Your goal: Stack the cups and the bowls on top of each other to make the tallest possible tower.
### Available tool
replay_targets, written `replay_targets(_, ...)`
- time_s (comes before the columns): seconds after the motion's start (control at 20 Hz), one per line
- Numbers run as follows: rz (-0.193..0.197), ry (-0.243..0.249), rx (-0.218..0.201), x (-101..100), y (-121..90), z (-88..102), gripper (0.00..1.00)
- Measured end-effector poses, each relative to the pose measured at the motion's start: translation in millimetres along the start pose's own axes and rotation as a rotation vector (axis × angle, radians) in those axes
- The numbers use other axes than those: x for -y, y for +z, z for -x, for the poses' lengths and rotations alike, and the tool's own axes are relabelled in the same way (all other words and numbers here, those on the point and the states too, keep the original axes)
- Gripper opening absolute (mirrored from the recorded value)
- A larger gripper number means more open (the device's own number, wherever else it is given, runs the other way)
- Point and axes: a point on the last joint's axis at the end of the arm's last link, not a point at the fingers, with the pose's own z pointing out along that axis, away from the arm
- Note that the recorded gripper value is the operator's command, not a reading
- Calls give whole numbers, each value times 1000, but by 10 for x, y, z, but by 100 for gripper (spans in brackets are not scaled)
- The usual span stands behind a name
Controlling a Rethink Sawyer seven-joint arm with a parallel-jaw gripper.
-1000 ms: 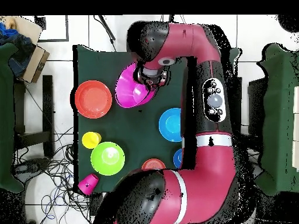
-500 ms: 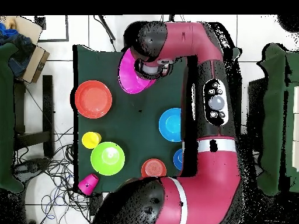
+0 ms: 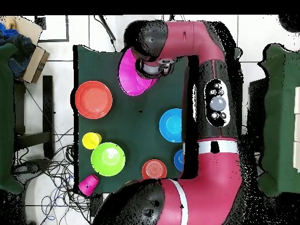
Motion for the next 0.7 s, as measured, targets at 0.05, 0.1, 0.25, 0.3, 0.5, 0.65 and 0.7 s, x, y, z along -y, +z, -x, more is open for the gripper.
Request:
replay_targets(0.05,0,1,2,4,-4,6,0)
replay_targets(0.1,-1,2,3,7,-8,11,0)
replay_targets(0.25,0,2,5,9,-14,14,0)
replay_targets(0.3,-1,2,5,9,-13,14,0)
replay_targets(0.5,-1,2,5,8,-13,14,0)
replay_targets(0.65,-2,1,5,5,-10,13,0)
replay_targets(0.7,-2,1,5,6,-11,13,0)
